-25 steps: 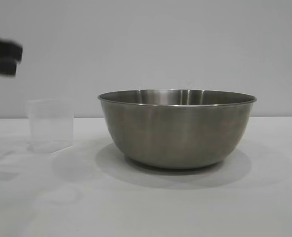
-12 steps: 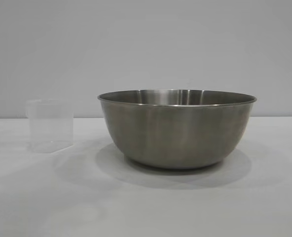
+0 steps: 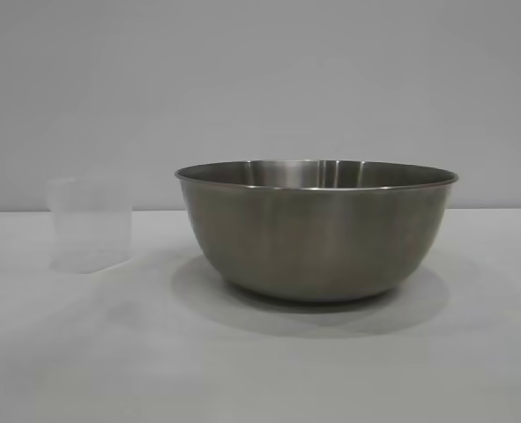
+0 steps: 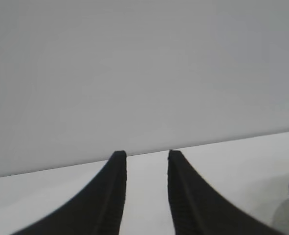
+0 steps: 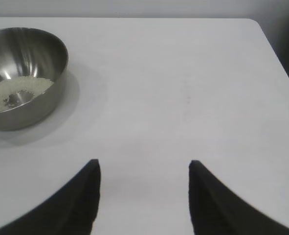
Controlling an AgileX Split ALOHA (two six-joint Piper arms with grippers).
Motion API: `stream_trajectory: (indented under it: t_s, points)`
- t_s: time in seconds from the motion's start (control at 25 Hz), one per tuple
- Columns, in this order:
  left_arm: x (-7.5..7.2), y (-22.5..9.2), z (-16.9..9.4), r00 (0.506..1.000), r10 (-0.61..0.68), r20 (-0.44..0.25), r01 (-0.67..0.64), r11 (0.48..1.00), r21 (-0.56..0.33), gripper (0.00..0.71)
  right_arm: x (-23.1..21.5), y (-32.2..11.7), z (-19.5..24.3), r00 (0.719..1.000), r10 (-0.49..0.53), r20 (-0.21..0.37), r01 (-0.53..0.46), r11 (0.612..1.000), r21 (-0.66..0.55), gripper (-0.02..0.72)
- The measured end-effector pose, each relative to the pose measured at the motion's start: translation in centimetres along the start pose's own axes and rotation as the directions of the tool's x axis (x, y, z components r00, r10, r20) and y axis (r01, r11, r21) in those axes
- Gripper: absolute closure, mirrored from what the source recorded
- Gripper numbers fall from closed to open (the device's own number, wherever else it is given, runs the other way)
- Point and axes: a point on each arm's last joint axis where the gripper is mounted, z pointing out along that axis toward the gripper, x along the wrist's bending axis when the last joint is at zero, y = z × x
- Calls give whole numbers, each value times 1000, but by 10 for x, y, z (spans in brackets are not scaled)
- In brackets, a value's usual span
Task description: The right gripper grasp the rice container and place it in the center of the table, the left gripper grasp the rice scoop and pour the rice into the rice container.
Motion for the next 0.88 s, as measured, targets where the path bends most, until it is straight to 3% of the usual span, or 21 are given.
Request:
stream_trajectory:
  t_s: [0.6, 0.88]
  points:
    - [-8, -6, -57, 990, 38, 134, -54, 991, 120, 529, 0, 0, 0, 1000, 0, 0, 0, 1000, 0, 314]
    - [-7, 18, -96, 980, 74, 182, -104, 981, 161, 529, 0, 0, 0, 1000, 0, 0, 0, 1000, 0, 314]
